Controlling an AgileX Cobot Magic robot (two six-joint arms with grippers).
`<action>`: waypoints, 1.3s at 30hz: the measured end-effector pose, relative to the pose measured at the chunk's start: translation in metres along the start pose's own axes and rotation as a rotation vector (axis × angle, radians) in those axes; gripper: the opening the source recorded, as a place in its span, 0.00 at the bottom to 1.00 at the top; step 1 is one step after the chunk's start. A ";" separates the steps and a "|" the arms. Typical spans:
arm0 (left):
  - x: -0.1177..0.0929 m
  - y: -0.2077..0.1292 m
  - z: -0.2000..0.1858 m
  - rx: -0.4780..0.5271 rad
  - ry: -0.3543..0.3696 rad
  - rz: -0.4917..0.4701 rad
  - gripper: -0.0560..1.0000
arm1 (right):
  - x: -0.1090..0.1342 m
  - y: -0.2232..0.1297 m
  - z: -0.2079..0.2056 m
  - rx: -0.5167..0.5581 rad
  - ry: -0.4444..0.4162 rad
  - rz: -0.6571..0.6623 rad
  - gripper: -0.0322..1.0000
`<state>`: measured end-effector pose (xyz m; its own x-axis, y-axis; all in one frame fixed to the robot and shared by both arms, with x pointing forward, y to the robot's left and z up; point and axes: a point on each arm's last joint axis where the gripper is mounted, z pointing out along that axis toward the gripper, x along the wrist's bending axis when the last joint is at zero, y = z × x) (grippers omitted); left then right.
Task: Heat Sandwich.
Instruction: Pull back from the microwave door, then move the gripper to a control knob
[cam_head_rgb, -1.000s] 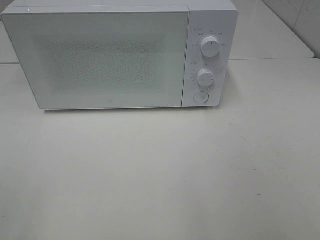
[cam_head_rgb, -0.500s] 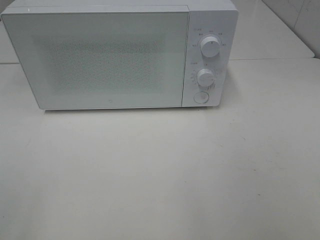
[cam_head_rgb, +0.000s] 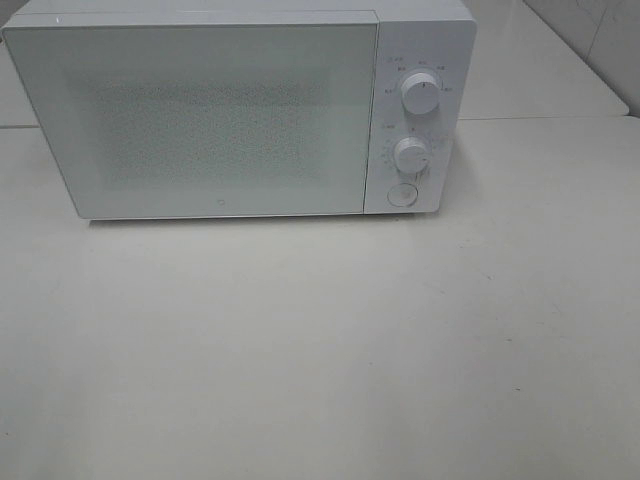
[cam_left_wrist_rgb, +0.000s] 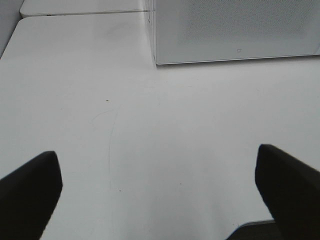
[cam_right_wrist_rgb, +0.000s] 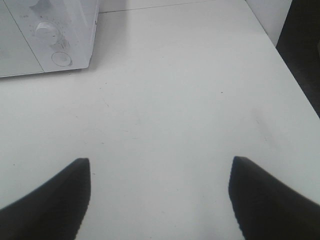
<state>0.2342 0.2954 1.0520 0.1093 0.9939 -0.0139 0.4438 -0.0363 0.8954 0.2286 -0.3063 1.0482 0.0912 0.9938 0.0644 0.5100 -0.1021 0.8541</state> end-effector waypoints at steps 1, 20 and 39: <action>0.000 0.000 0.000 0.000 0.000 0.000 0.97 | 0.000 0.000 0.000 0.000 0.000 0.000 0.75; 0.000 0.000 0.000 0.000 0.000 0.000 0.97 | 0.004 0.026 0.007 -0.034 0.006 -0.008 0.84; 0.000 0.000 0.000 0.000 0.000 0.000 0.97 | 0.017 0.079 0.064 -0.100 0.038 -0.029 0.82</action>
<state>0.2342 0.2954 1.0520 0.1093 0.9939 -0.0139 0.4438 -0.0363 0.8954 0.3246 -0.2998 1.0836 0.0439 0.9974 0.0573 0.4241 -0.0705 0.9028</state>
